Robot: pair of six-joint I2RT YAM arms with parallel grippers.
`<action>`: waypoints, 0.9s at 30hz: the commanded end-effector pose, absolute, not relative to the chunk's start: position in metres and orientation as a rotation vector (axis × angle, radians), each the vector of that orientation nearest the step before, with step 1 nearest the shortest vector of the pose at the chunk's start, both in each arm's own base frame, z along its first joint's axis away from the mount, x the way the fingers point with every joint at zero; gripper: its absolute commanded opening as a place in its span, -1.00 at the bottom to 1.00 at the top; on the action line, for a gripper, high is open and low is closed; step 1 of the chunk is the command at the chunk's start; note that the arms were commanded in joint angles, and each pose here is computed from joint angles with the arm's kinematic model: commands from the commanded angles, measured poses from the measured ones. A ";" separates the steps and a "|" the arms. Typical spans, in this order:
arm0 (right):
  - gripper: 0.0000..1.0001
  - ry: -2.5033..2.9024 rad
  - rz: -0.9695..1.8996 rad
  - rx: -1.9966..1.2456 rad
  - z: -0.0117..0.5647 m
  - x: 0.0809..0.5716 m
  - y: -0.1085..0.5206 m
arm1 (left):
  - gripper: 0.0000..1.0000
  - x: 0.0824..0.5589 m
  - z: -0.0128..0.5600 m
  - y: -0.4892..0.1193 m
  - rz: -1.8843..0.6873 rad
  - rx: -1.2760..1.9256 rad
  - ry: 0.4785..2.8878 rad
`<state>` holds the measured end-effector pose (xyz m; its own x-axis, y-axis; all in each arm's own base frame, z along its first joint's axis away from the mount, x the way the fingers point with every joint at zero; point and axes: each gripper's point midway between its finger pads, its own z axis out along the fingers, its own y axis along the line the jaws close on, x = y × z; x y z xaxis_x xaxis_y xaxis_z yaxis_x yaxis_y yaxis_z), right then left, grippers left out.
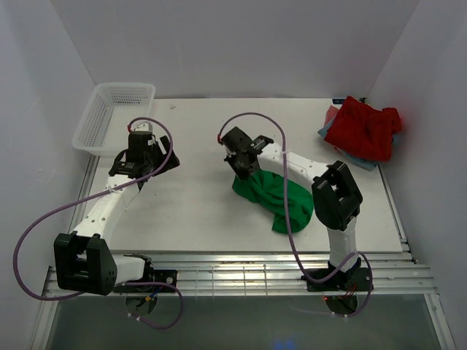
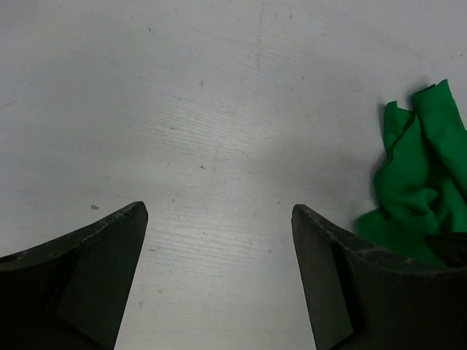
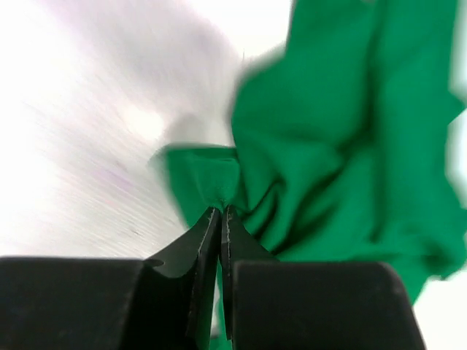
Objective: Fold and stack the t-shirts
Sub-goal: Flatten the tshirt out
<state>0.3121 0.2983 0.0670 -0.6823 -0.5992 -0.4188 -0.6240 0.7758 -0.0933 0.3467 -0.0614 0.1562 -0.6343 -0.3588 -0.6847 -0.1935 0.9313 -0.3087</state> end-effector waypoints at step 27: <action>-0.85 2.164 -0.330 -0.252 0.287 0.281 0.108 | 0.79 0.379 0.171 -0.108 -0.587 -0.324 2.195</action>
<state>0.2916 0.1299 0.2931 -0.5421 -0.3784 -0.7503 -0.1611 0.9231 -0.3491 0.3784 -0.0882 0.1658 -0.6137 -0.3933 -0.6846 -0.1052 0.9001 -0.4228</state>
